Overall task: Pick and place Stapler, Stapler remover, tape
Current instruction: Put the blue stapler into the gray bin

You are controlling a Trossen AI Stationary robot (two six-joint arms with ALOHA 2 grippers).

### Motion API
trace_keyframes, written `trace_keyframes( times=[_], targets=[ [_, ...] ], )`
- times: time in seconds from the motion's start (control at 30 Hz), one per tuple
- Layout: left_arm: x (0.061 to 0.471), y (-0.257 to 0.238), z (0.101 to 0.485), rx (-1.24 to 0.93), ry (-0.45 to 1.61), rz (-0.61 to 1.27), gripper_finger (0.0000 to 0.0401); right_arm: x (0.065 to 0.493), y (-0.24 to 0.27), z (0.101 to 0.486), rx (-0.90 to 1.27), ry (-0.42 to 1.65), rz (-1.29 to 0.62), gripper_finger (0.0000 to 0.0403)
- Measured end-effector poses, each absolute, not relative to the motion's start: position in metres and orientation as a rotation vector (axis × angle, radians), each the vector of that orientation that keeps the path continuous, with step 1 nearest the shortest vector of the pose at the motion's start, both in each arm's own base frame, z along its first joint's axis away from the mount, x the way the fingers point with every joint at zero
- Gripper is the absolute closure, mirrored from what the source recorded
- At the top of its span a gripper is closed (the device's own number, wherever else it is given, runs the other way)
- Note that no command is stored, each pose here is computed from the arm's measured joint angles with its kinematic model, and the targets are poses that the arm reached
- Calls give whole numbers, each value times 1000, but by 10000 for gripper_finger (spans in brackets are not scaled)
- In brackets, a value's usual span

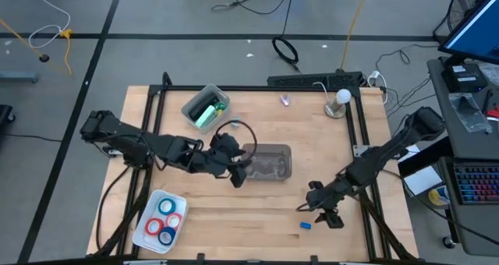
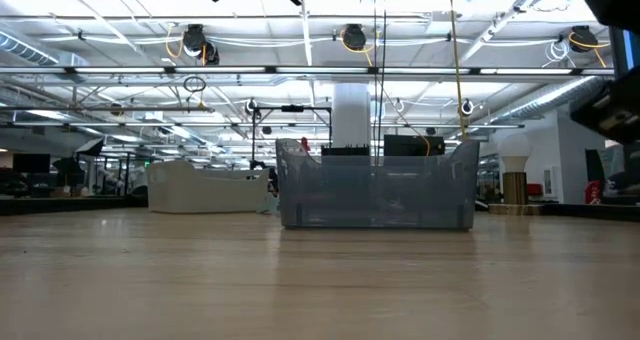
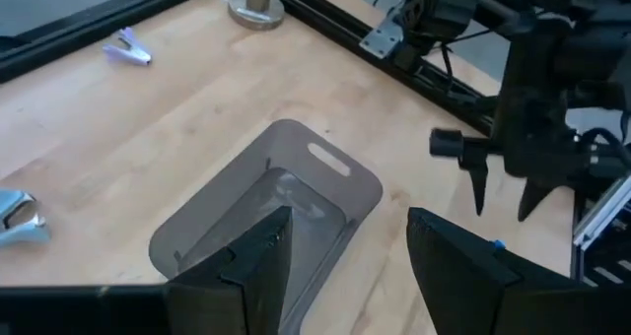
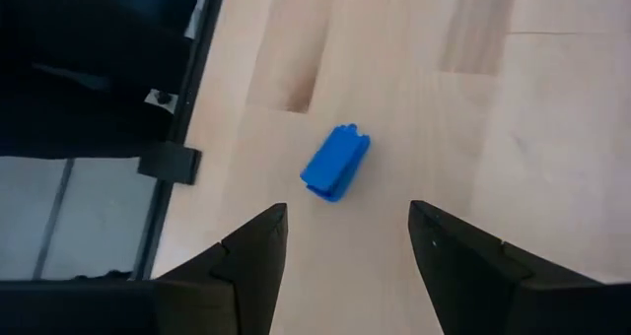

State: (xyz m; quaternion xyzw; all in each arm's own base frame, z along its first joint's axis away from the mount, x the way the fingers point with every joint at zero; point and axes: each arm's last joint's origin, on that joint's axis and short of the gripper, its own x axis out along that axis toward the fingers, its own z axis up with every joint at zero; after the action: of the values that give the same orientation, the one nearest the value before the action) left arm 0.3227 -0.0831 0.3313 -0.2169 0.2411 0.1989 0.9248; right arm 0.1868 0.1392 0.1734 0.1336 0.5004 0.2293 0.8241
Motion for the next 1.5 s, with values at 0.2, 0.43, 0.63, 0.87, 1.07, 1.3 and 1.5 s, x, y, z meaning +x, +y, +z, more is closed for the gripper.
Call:
trace_keyframes(
  times=[0.2, 0.43, 0.63, 0.87, 1.07, 1.3, 1.5],
  targets=[
    [320, -92, 332, -444, 483, 409, 201, 200, 151, 159, 350, 1132, 486, 195],
    [319, -101, 334, -434, 460, 385, 201, 216, 162, 151, 341, 1160, 469, 195],
    [316, -109, 334, -420, 458, 376, 201, 219, 164, 144, 342, 1189, 447, 195],
    [314, -113, 333, -414, 461, 369, 201, 222, 165, 133, 374, 1236, 408, 195],
    [313, -115, 334, -417, 457, 369, 201, 225, 168, 124, 405, 1253, 399, 197],
    [312, -118, 334, -419, 456, 363, 201, 224, 167, 122, 389, 1257, 371, 256],
    [312, -118, 334, -418, 457, 364, 201, 224, 167, 122, 385, 1261, 372, 329]
  ],
)
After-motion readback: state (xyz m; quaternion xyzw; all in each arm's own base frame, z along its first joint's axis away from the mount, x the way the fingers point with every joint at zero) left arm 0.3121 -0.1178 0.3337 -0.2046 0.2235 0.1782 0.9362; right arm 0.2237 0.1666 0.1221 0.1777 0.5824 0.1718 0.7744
